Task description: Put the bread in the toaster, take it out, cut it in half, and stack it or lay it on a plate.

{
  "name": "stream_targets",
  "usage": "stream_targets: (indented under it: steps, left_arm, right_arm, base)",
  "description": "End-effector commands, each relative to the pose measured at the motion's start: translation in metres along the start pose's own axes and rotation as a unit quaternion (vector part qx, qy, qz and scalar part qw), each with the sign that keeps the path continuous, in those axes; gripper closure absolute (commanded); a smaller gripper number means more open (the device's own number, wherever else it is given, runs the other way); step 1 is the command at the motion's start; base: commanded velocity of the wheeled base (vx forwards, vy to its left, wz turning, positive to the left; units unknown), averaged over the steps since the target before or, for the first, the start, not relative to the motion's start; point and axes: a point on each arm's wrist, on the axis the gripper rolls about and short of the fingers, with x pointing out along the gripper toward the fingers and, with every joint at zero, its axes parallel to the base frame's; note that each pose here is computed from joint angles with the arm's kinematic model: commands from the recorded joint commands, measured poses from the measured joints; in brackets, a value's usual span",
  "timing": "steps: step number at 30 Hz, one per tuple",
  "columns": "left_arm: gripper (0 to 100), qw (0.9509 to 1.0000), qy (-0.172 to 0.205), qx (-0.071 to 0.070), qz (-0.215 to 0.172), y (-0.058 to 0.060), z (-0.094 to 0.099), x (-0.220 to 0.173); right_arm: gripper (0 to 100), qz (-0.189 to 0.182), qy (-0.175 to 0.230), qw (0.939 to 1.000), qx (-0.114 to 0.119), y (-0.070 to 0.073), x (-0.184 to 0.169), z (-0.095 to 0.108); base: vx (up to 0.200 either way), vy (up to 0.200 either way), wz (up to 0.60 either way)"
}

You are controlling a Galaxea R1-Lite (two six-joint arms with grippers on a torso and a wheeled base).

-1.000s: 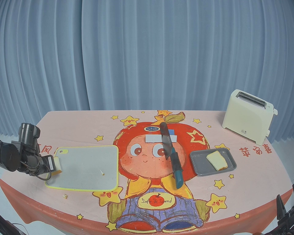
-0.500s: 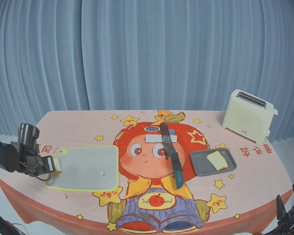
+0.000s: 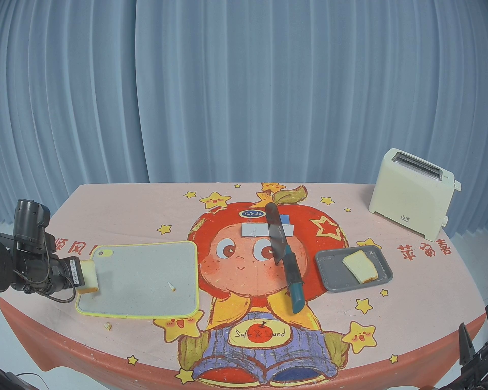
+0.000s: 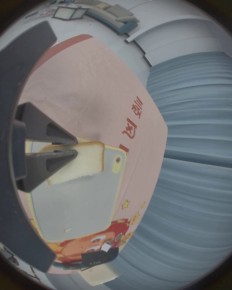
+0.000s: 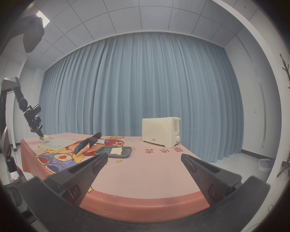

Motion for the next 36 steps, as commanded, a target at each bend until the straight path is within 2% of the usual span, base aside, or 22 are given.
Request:
stream_targets:
  steps: [1, 5, 7, 10, 14, 16, 17, 22, 24, 27, 36]
  left_arm:
    - [100, 0.9990, -0.036, -0.003, -0.026, 0.000, 0.003, -0.020]
    - [100, 0.9973, -0.039, 0.001, -0.063, -0.001, 0.002, -0.028]
    - [100, 0.9943, -0.041, 0.001, -0.099, -0.001, 0.002, -0.035]
    - [100, 0.9918, -0.051, 0.002, -0.117, -0.001, 0.004, -0.041]
    - [100, 0.9834, -0.057, 0.018, -0.171, -0.009, 0.001, -0.054]
    - [100, 0.9825, -0.056, 0.020, -0.176, -0.011, 0.001, -0.054]
    - [100, 0.9798, -0.065, 0.026, -0.187, -0.014, 0.004, -0.059]
    - [100, 0.9759, -0.090, 0.023, -0.198, -0.018, 0.018, -0.067]
    - [100, 0.9745, -0.085, 0.022, -0.206, -0.019, 0.018, -0.067]
    - [100, 0.9703, -0.072, 0.029, -0.229, -0.024, 0.015, -0.066]
    - [100, 0.9716, -0.054, 0.035, -0.228, -0.026, 0.011, -0.057]
  right_arm:
    - [0, 0.001, 0.001, 1.0000, 0.000, 0.000, 0.000, -0.005]
    - [0, 0.000, 0.001, 1.0000, 0.000, 0.000, 0.000, -0.005]
    - [0, 0.000, 0.001, 1.0000, 0.000, 0.000, 0.000, -0.005]
    - [0, 0.000, 0.001, 1.0000, 0.000, 0.000, 0.000, -0.005]
    - [0, 0.001, 0.001, 1.0000, 0.000, 0.000, 0.000, -0.005]
    - [0, 0.000, 0.001, 1.0000, 0.000, 0.000, 0.000, -0.005]
    - [0, 0.001, 0.001, 1.0000, 0.000, 0.000, 0.000, -0.005]
    - [0, 0.001, 0.001, 1.0000, 0.000, 0.000, 0.000, -0.005]
    - [0, 0.000, 0.001, 1.0000, 0.000, 0.000, 0.000, -0.005]
    - [0, 0.000, 0.001, 1.0000, 0.000, 0.000, 0.000, -0.005]
    - [0, 0.000, 0.001, 1.0000, 0.000, 0.000, 0.000, -0.005]
  base:
    - [0.000, 0.000, 0.00]
    - [0.000, 0.000, 0.00]
    - [0.000, 0.000, 0.00]
    - [0.000, 0.000, 0.00]
    - [0.000, 0.000, 0.00]
    - [0.000, 0.000, 0.00]
    - [0.000, 0.000, 0.00]
    - [0.000, 0.000, 0.00]
    - [0.000, 0.000, 0.00]
    - [0.000, 0.000, 0.00]
    - [0.000, 0.000, 0.00]
